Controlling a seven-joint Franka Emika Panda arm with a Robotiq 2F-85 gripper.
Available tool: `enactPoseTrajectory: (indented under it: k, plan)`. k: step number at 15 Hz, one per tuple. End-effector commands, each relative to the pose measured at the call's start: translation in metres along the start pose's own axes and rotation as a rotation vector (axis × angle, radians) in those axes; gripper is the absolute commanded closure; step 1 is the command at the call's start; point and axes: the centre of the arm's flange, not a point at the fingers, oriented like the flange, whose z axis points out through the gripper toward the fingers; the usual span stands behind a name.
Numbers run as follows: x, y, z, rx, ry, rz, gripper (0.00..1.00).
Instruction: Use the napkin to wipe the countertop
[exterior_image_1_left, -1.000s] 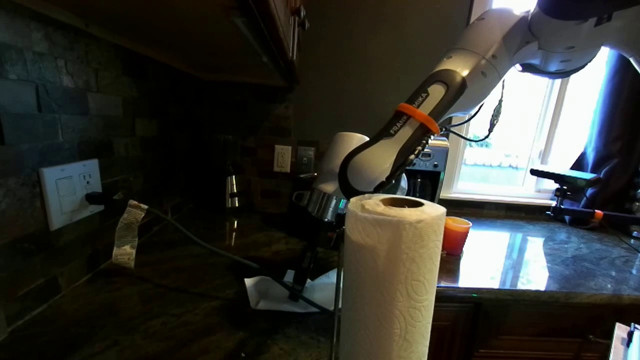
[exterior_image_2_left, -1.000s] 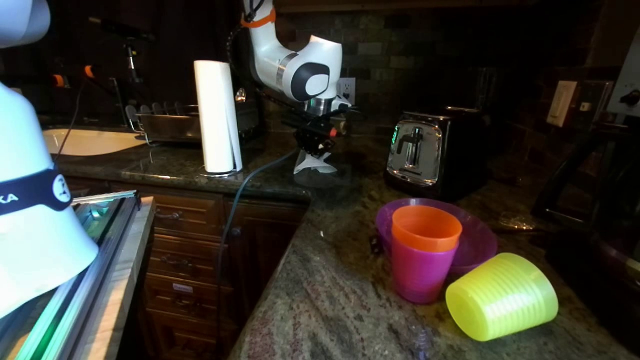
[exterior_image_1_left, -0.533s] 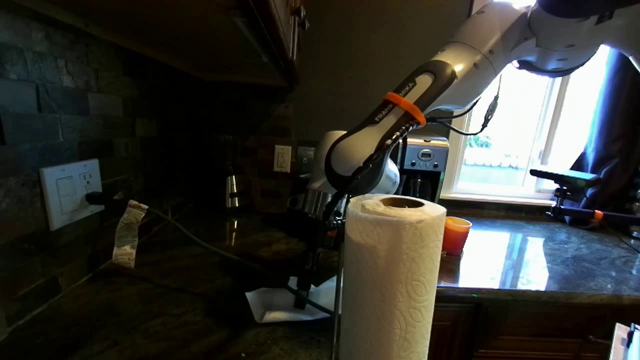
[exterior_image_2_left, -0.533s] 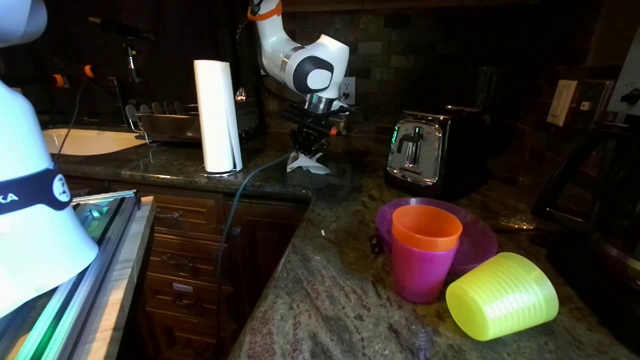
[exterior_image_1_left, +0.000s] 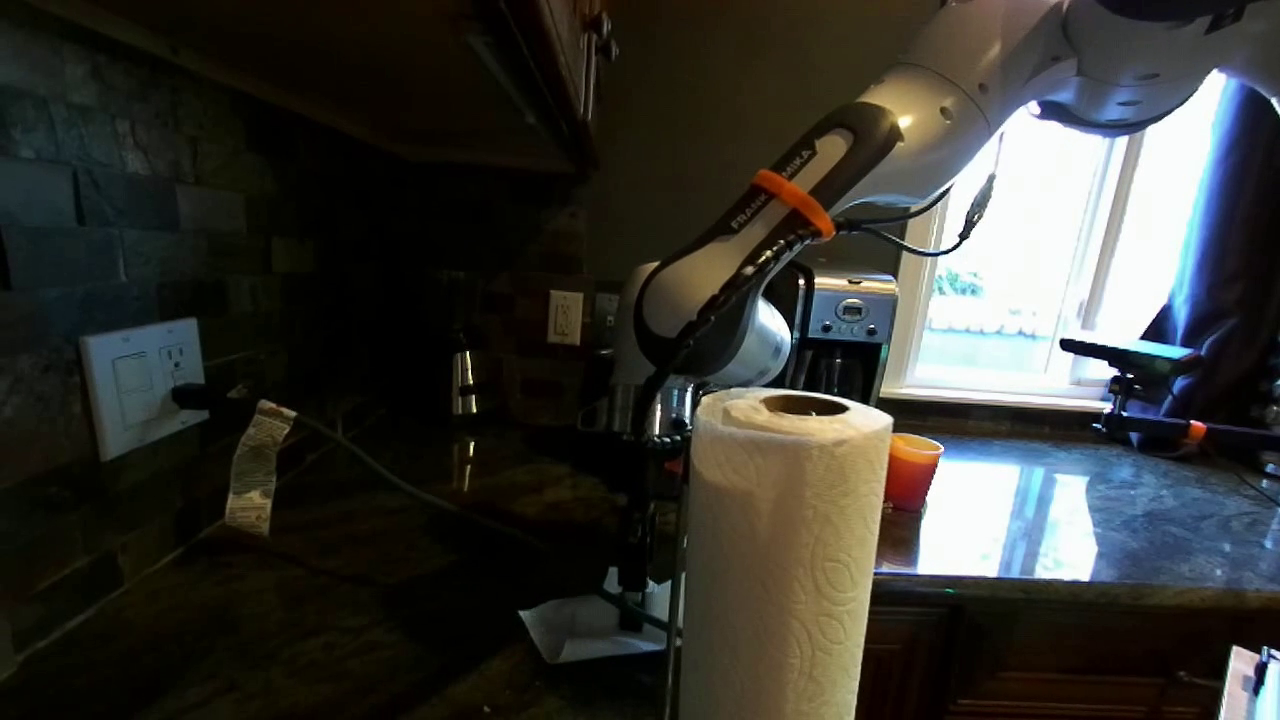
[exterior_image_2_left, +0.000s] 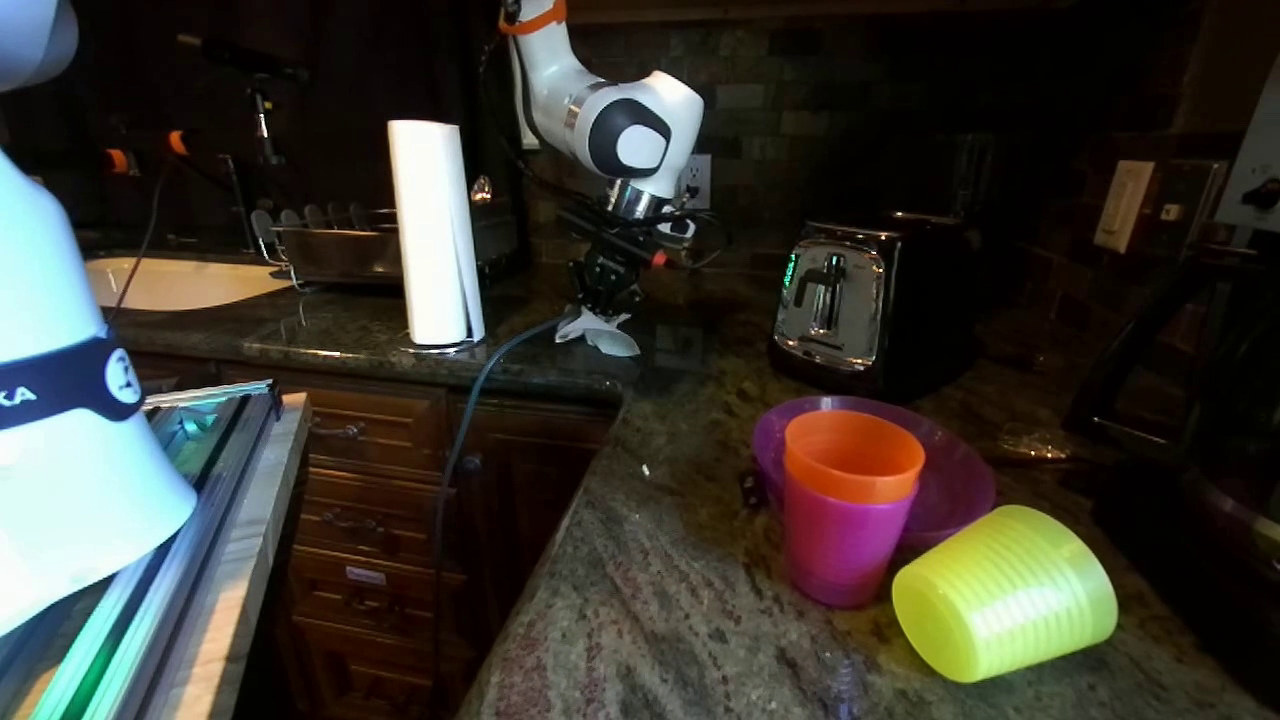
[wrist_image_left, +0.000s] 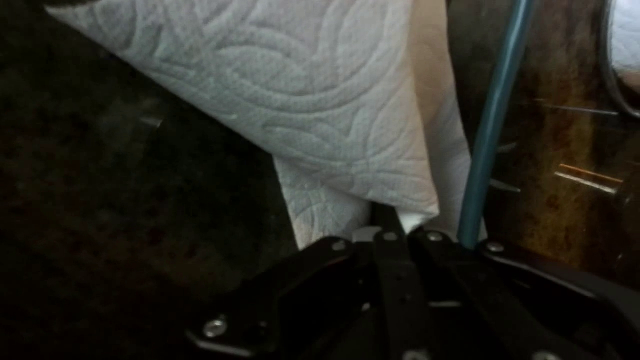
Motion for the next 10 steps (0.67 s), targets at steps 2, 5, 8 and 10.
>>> enactPoseTrajectory:
  k: [2,5,8,10]
  plan:
    - [-0.031,0.007,0.014,-0.001,-0.018,0.049,0.99]
    - [-0.056,0.004,-0.014,-0.011,0.091,0.125,0.99]
    - [-0.080,0.001,-0.032,-0.015,0.224,0.190,0.99]
    - [-0.091,0.000,-0.046,-0.033,0.331,0.222,0.99]
